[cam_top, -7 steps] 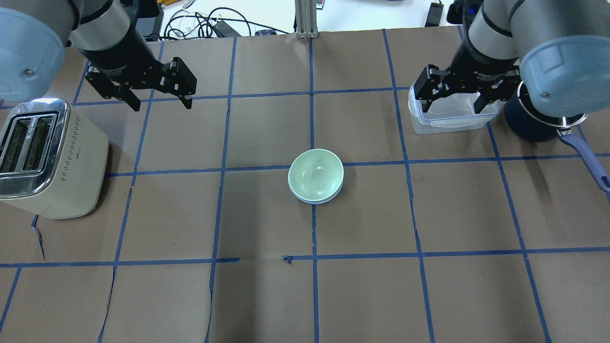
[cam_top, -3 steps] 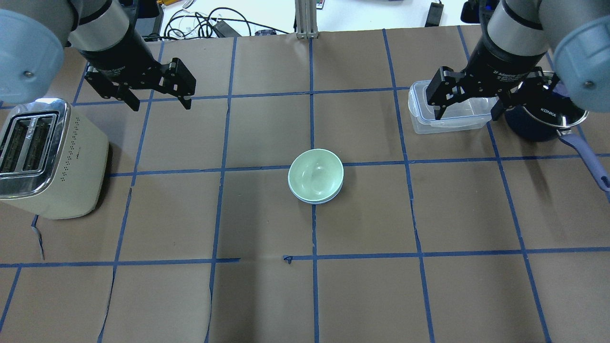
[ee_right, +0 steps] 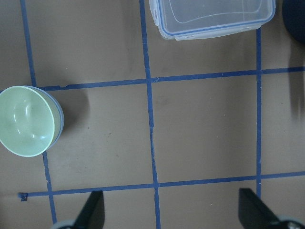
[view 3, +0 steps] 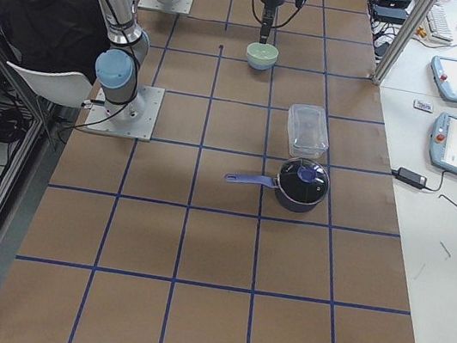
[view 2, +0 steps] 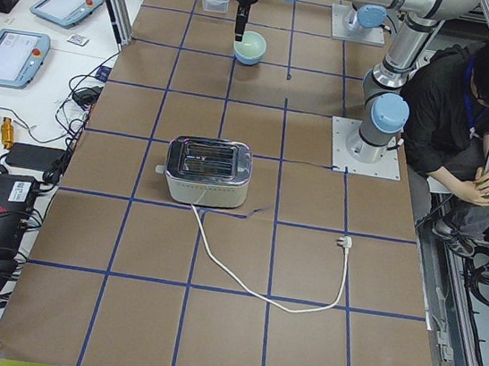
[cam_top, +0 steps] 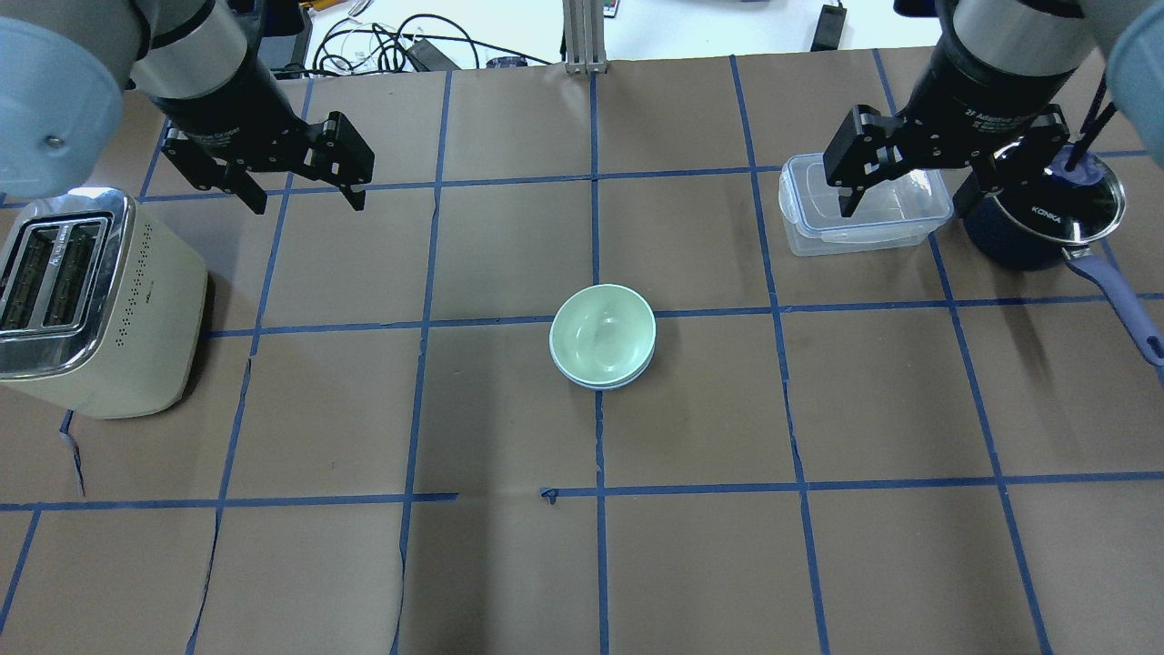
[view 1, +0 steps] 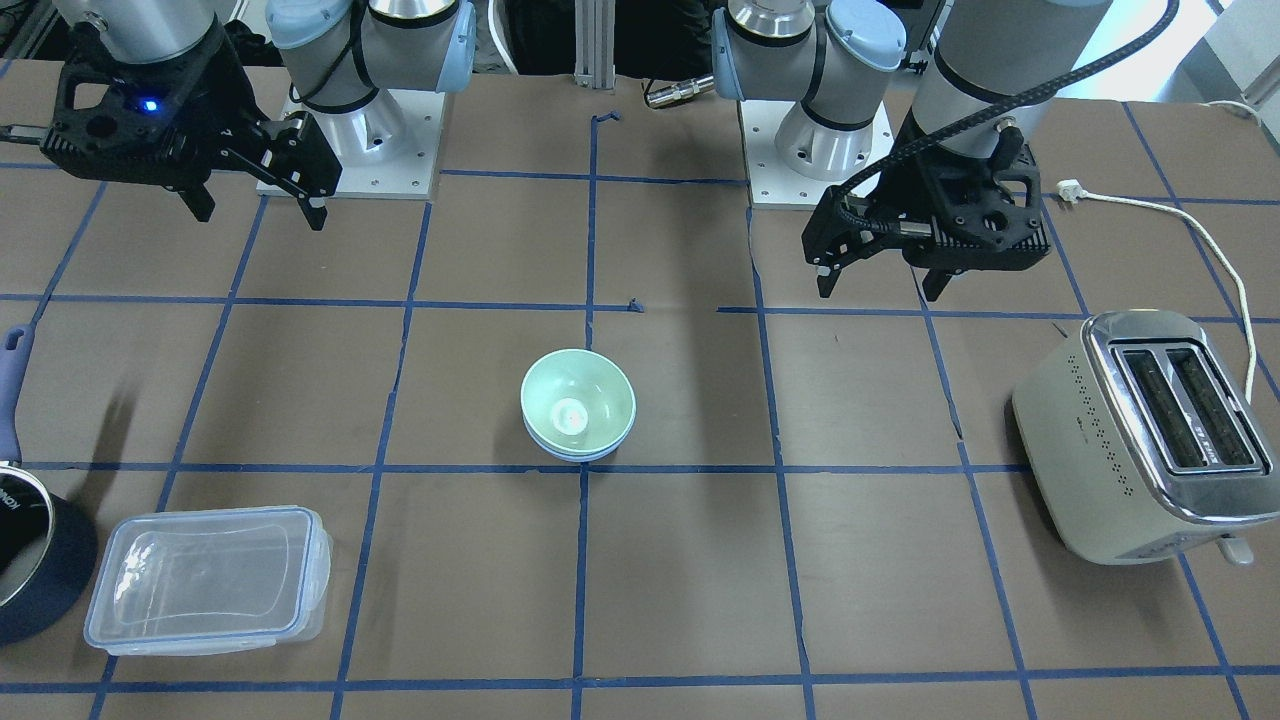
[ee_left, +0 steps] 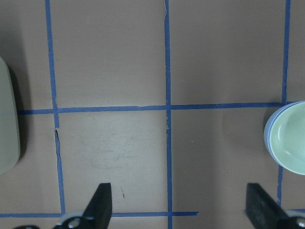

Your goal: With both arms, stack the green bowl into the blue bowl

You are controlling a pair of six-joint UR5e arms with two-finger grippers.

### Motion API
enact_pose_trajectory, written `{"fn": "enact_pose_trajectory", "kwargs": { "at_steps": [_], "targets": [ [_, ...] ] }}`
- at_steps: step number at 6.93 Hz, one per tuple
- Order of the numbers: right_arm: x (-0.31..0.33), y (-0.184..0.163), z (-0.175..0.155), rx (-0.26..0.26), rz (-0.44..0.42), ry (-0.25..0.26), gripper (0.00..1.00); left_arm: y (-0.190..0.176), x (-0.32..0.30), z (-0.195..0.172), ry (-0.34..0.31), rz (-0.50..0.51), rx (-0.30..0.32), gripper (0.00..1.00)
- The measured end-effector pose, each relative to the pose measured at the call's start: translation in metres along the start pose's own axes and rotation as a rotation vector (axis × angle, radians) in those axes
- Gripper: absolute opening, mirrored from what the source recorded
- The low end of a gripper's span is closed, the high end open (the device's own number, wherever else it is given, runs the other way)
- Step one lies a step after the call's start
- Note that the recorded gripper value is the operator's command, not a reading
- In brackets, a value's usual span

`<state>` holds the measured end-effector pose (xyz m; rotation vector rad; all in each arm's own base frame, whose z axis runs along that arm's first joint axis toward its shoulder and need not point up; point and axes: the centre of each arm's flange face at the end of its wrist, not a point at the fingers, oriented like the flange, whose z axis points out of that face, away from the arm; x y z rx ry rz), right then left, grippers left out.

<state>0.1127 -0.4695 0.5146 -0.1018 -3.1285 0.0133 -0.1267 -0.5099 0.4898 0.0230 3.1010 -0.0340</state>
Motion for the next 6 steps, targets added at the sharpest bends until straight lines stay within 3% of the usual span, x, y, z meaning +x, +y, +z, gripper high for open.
{"fn": "enact_pose_trajectory", "kwargs": {
  "at_steps": [6],
  "targets": [
    [-0.0009, 0.0022, 0.0057, -0.043, -0.061, 0.001, 1.00, 0.0014, 0.0005, -0.0003, 0.001, -0.001, -0.001, 1.00]
  ]
}}
